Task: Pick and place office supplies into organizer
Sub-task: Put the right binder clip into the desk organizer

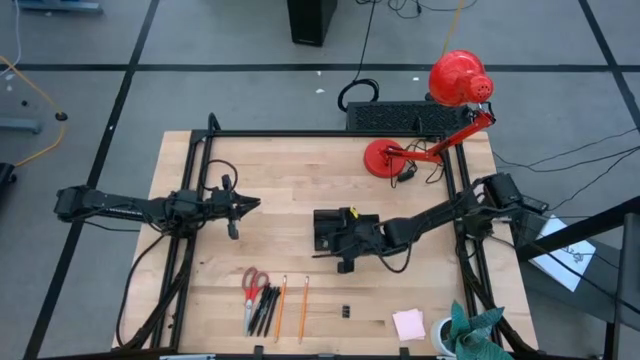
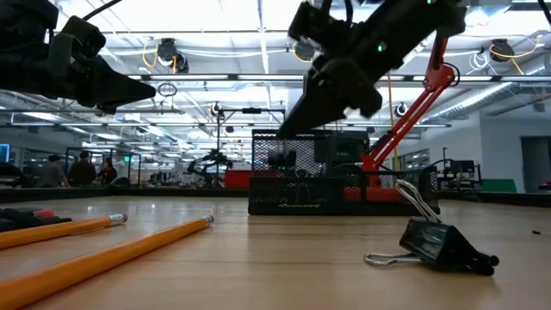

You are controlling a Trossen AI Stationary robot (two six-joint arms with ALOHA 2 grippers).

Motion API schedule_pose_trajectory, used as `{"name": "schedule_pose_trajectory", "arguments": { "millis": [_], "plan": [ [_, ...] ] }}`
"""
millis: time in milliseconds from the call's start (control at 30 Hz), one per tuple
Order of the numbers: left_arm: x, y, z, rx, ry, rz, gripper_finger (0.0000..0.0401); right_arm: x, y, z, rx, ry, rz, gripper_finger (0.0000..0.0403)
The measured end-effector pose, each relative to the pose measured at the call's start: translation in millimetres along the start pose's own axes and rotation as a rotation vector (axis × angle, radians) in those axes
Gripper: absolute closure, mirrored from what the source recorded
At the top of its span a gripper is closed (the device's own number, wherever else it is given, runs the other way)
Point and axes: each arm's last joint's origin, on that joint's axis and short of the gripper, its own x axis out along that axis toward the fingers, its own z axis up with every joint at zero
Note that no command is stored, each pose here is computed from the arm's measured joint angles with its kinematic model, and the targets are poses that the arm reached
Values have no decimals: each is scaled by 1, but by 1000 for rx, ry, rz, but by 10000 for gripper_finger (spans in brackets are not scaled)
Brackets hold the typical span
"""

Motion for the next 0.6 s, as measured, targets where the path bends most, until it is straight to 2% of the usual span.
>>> {"name": "schedule_pose_trajectory", "arguments": {
  "millis": [200, 333, 600],
  "plan": [
    [0, 0, -1, -18, 9, 0, 354, 8, 2, -5, 13, 25, 28, 403],
    [0, 0, -1, -17, 15, 0, 354, 9, 0, -4, 66, 19, 24, 401],
    [0, 0, -2, -22, 23, 0, 354, 8, -1, -4, 123, 16, 21, 339]
  ]
}}
